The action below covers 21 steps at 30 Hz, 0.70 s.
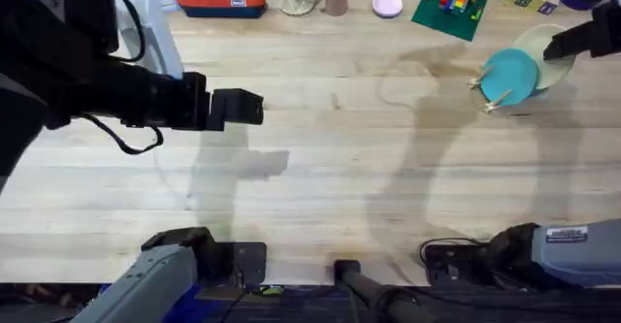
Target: Pick up the plates from the table one by one and place each into a slot on the dish rack.
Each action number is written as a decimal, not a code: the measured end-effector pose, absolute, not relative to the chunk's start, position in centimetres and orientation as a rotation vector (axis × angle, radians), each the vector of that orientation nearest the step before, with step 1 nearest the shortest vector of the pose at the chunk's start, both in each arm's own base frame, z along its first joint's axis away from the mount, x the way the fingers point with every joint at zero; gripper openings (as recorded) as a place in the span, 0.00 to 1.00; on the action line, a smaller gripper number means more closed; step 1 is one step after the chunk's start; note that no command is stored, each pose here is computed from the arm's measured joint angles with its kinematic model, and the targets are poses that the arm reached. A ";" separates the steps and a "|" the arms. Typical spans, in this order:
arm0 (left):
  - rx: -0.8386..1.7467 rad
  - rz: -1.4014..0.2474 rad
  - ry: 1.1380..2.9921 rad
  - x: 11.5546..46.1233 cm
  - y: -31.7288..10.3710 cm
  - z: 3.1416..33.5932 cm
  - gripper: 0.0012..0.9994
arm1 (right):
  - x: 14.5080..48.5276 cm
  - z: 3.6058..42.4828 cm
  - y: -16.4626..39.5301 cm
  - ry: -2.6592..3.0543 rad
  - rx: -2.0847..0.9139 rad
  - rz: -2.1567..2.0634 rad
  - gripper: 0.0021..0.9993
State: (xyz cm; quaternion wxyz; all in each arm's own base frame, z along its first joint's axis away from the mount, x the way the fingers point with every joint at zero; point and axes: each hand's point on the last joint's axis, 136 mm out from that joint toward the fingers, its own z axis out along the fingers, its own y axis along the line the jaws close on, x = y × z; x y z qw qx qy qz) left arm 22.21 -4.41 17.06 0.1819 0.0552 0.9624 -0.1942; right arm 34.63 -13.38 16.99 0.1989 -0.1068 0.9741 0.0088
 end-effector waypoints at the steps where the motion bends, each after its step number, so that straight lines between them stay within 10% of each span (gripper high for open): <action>1: 0.156 -0.548 2.717 22.2 -4.4 17.1 0.99 | 34.6 17.0 -13.4 2.725 -0.299 0.025 0.03; 21: 0.156 -0.548 2.717 22.2 -4.4 17.1 0.99 | 34.0 19.8 -13.4 2.663 -0.298 -0.059 0.03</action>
